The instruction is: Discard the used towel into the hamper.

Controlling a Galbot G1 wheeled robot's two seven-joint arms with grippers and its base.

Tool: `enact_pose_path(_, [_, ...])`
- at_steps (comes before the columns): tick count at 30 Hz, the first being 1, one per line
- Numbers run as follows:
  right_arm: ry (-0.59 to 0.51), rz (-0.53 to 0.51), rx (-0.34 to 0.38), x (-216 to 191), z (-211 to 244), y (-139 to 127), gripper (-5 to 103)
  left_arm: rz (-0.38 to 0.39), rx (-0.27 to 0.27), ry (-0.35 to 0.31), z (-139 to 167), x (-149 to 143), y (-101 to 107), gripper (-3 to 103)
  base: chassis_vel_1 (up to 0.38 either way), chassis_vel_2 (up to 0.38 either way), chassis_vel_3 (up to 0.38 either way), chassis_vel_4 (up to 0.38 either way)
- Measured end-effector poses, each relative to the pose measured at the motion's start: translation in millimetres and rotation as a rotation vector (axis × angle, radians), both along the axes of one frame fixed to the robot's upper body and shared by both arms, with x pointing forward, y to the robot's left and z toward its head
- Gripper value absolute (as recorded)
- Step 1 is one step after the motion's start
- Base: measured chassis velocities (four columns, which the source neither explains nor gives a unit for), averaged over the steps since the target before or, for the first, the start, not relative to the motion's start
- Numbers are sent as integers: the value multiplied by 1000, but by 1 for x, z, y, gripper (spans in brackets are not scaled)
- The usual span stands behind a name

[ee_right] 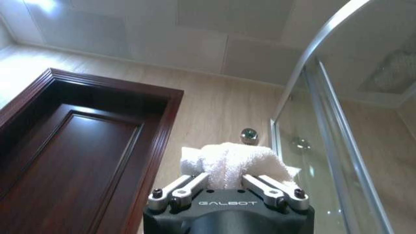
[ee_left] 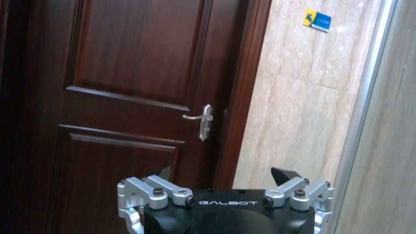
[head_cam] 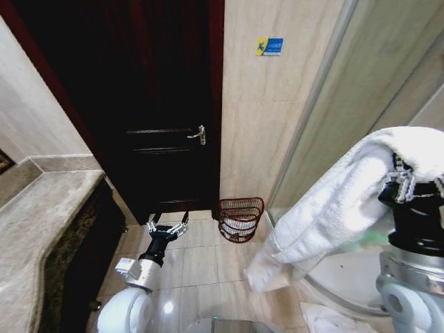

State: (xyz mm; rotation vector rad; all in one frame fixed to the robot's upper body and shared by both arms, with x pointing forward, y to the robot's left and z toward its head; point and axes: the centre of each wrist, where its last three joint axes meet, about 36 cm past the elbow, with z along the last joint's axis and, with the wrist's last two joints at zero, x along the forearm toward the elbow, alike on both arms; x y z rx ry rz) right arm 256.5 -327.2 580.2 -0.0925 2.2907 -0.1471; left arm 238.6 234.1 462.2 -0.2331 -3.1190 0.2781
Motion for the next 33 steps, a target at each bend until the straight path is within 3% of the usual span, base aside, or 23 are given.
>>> enact_pose_path(33, [-6, 1, 8, 0, 0, 1, 5, 0, 0, 0, 0, 0, 0, 100, 47, 44, -47, -48])
